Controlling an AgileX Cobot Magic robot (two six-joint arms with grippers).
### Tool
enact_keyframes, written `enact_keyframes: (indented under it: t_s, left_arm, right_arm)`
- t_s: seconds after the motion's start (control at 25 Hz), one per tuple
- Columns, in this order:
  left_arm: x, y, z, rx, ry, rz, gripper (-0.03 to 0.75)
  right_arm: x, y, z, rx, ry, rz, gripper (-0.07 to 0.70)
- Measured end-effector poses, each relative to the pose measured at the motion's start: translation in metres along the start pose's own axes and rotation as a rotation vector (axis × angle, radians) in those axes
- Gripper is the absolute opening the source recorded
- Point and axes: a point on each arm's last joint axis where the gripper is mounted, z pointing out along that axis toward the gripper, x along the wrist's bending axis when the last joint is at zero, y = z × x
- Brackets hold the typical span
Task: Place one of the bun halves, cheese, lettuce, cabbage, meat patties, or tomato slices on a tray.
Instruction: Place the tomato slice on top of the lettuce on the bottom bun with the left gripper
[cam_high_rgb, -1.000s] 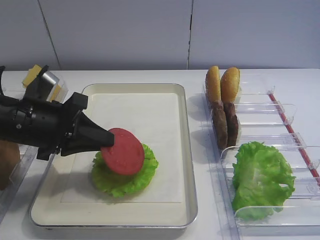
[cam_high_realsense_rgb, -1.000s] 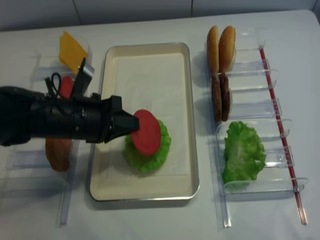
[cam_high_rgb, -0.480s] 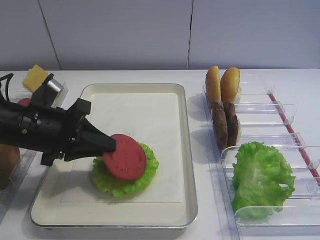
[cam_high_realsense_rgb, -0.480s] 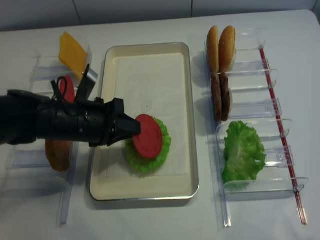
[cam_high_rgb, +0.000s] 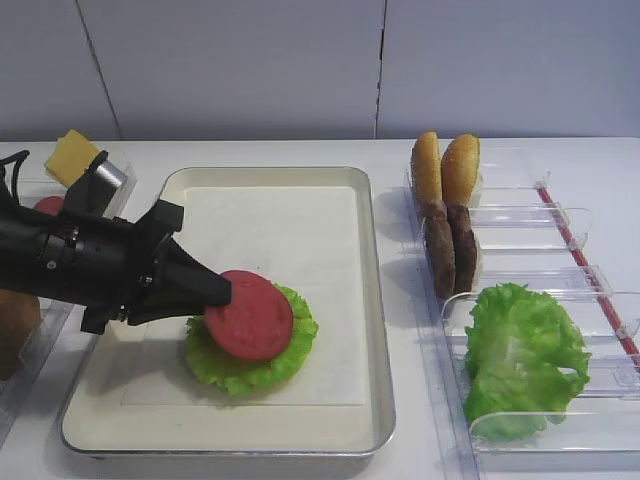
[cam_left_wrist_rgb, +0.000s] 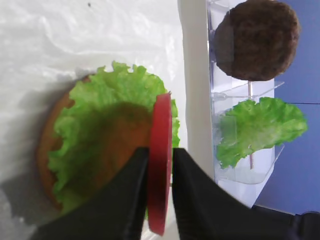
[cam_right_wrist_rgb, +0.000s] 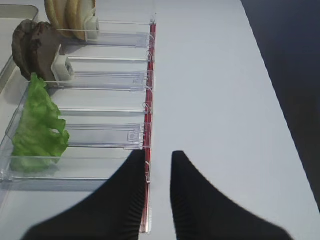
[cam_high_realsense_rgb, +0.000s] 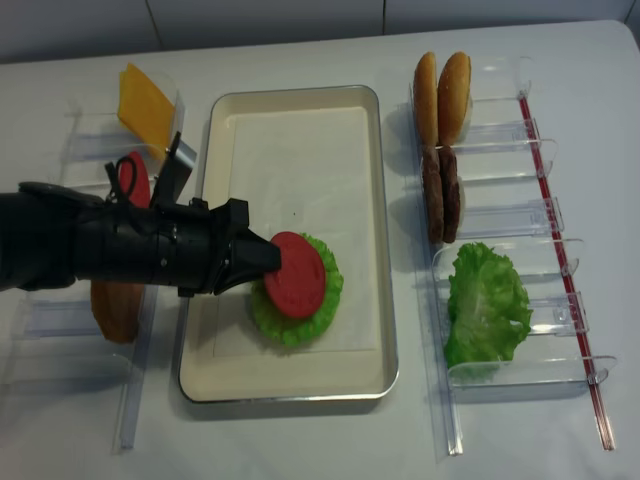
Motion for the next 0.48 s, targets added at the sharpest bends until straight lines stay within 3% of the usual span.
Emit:
enact_keyframes:
  t_s: [0.08, 0.28, 0.36, 0.48]
  left_arm:
    - [0.0000, 0.0000, 0.0000, 0.000, 0.000, 0.000, 0.160]
    - [-0.0002, 0.0000, 0.0000, 0.000, -0.003, -0.001, 0.440]
    - [-0.0008, -0.0004, 0.0000, 0.005, -0.009, -0.001, 0.506]
    - [-0.0052, 0.0028, -0.0009, 0.011, -0.027, 0.017, 0.540]
  right_arm:
    - [0.0000, 0.0000, 0.0000, 0.000, 0.000, 0.000, 0.184]
    - [0.0000, 0.0000, 0.0000, 0.000, 0.000, 0.000, 0.184]
    - [0.0000, 0.0000, 0.0000, 0.000, 0.000, 0.000, 0.184]
    - [0.0000, 0.0000, 0.0000, 0.000, 0.000, 0.000, 0.184]
